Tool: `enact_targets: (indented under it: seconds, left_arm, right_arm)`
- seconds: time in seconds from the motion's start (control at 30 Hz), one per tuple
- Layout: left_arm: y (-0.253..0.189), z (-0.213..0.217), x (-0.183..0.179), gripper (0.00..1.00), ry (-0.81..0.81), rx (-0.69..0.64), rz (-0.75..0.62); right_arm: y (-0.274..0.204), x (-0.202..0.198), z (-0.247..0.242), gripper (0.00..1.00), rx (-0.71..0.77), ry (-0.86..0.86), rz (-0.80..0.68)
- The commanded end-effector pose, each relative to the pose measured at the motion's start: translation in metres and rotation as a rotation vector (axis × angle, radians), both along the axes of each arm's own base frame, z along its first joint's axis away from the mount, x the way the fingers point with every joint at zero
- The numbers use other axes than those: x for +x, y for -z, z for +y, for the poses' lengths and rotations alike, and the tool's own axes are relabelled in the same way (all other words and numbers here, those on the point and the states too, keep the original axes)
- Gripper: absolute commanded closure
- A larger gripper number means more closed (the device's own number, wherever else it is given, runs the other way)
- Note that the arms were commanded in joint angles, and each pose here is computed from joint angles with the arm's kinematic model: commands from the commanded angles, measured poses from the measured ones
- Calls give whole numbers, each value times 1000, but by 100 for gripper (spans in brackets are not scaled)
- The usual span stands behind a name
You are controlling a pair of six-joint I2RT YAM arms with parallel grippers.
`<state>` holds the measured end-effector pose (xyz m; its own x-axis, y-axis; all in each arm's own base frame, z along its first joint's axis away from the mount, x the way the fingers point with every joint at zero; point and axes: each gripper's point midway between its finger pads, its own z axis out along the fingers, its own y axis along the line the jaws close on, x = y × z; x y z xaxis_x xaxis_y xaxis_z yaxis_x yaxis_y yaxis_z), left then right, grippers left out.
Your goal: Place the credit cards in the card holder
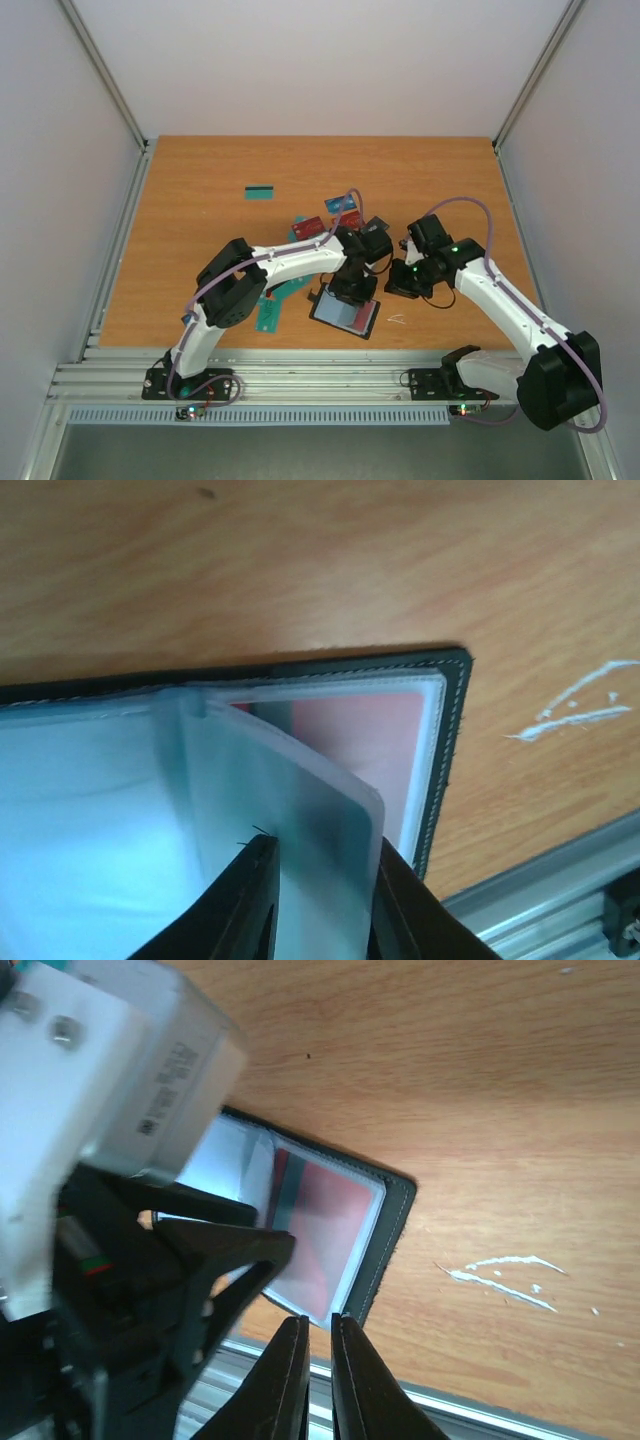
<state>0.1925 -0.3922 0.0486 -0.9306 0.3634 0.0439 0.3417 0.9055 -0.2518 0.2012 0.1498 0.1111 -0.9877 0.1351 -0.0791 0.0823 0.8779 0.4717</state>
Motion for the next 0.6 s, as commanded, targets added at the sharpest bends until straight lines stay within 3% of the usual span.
enact_targets:
  seconds: [0.0, 0.13, 0.33, 0.57]
  left_arm:
    - [3, -38, -14, 74, -15, -131, 88]
    - [-14, -62, -16, 66, -23, -282, 112]
    - [-46, -59, -19, 42, -33, -378, 77]
    - [-78, -7, -11, 40, -104, -350, -25]
  right_arm:
    - [-15, -4, -13, 90, -32, 31, -26]
    - [-27, -6, -14, 87, -9, 45, -55]
    - [-41, -9, -12, 84, 26, 57, -81]
    - [-44, -14, 0, 83, 107, 42, -57]
